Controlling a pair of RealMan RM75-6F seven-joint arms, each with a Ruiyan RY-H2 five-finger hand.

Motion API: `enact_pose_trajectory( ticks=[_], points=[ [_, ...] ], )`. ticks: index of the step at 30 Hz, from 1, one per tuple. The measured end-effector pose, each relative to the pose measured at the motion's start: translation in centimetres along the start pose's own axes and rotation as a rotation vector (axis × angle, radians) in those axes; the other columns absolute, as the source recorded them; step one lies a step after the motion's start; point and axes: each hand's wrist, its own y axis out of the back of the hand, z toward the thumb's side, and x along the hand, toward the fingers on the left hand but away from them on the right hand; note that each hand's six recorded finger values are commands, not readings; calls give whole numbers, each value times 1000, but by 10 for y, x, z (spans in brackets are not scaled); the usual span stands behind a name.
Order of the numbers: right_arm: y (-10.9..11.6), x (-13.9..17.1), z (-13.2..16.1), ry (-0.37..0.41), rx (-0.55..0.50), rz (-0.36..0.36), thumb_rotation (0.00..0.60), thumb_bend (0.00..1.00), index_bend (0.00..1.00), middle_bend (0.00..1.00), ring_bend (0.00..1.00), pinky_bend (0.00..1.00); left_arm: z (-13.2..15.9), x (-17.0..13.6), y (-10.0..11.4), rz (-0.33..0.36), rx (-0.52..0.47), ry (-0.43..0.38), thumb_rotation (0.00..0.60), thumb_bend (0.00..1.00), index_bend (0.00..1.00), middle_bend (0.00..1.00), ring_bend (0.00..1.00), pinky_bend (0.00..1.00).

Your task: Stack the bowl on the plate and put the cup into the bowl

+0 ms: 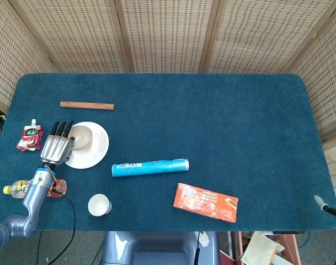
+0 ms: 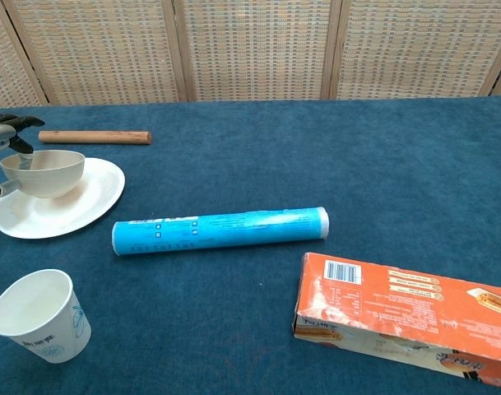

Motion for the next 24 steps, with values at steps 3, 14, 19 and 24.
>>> enact_pose_trajectory(
  ticks=[3,14,19,24],
  points=[
    [-1,0,1,3,2,1,600,169,0,0,0,0,3,1,-4,-7,-1,-1,600,432,612,0,0,0],
    [0,0,1,3,0,-2,600,169,0,0,0,0,10,5,-3,4,4,-9,600,430,592,0,0,0],
    [0,1,1,3,-1,-3,600,170,0,0,0,0,7,4,-7,-30,28,-4,600,231,373,0,0,0],
    [0,1,1,4,-2,-4,600,169,0,0,0,0,4,1,-5,-42,18,6,600,148,240,0,0,0]
  ],
)
